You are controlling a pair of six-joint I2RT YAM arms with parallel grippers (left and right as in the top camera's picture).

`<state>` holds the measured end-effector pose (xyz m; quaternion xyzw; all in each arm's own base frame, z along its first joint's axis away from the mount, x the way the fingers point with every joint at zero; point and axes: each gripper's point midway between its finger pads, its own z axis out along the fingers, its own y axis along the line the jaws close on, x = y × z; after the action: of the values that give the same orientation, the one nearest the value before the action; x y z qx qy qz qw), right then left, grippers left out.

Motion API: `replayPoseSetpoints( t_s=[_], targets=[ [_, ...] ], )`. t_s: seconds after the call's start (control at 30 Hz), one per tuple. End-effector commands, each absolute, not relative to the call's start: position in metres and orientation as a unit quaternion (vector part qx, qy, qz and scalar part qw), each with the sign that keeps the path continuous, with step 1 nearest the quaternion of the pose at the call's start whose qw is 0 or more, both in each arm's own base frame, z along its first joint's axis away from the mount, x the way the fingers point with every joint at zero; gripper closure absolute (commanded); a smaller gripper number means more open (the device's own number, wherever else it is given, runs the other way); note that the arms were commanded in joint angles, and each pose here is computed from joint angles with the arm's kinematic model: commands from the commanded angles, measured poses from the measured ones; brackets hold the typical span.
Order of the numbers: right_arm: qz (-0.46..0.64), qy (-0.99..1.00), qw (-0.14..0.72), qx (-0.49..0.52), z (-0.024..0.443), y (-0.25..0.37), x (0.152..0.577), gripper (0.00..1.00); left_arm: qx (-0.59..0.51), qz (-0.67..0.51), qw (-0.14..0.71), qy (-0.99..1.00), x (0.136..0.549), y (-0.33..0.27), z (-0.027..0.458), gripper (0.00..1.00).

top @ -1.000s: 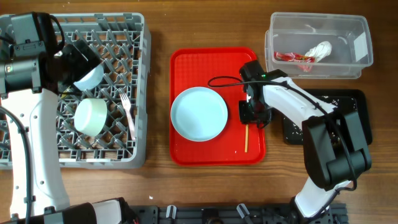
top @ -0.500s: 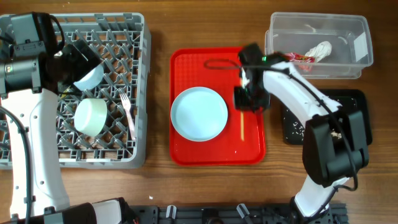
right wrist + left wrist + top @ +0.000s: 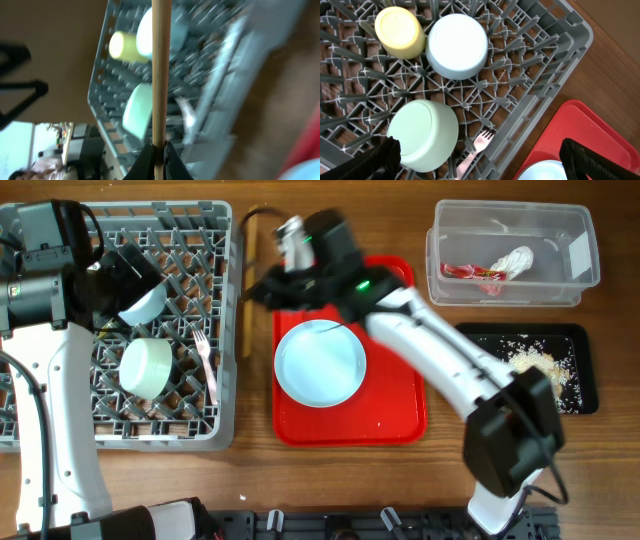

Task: Sort waste into correct bins and load items into the dishwasher rack
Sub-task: 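Carry the chopsticks with the right gripper and place them in the rack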

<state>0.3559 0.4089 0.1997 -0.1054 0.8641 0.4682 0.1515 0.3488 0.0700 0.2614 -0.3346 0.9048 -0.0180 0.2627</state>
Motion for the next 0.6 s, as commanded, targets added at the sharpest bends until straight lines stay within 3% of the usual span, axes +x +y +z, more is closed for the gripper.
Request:
replayPoseSetpoints(
  t_s=[0.0, 0.1, 0.17, 0.2, 0.27, 0.3, 0.43, 0.57],
  targets=[
    [0.442, 0.886, 0.129, -0.058, 0.159, 0.449, 0.339, 0.96, -0.338, -0.013, 0.262, 0.904, 0.349, 0.073, 0.261, 0.0],
    [0.451, 0.884, 0.107, -0.056, 0.142, 0.474, 0.322, 0.95, -0.338, -0.013, 0.262, 0.904, 0.349, 0.073, 0.261, 0.0],
    [0.451, 0.885, 0.099, -0.055, 0.134, 0.48, 0.317, 0.87, -0.338, -0.013, 0.262, 0.904, 0.349, 0.073, 0.261, 0.0],
    [0.451, 0.886, 0.098, -0.056, 0.133, 0.48, 0.316, 0.81, -0.338, -0.013, 0.262, 0.904, 0.349, 0.073, 0.261, 0.0],
    [0.45, 0.886, 0.099, -0.056, 0.133, 0.48, 0.318, 0.57, -0.338, -0.013, 0.262, 0.904, 0.349, 0.073, 0.261, 0.0],
    [0.451, 0.885, 0.1, -0.056, 0.133, 0.479, 0.319, 0.54, -0.338, -0.013, 0.262, 0.904, 0.349, 0.073, 0.261, 0.0],
    [0.453, 0.884, 0.103, -0.061, 0.136, 0.475, 0.322, 0.52, -0.338, -0.013, 0.262, 0.904, 0.349, 0.073, 0.261, 0.0],
    [0.457, 0.877, 0.129, -0.072, 0.168, 0.454, 0.335, 0.51, -0.338, -0.013, 0.262, 0.904, 0.349, 0.073, 0.261, 0.0]
  ],
)
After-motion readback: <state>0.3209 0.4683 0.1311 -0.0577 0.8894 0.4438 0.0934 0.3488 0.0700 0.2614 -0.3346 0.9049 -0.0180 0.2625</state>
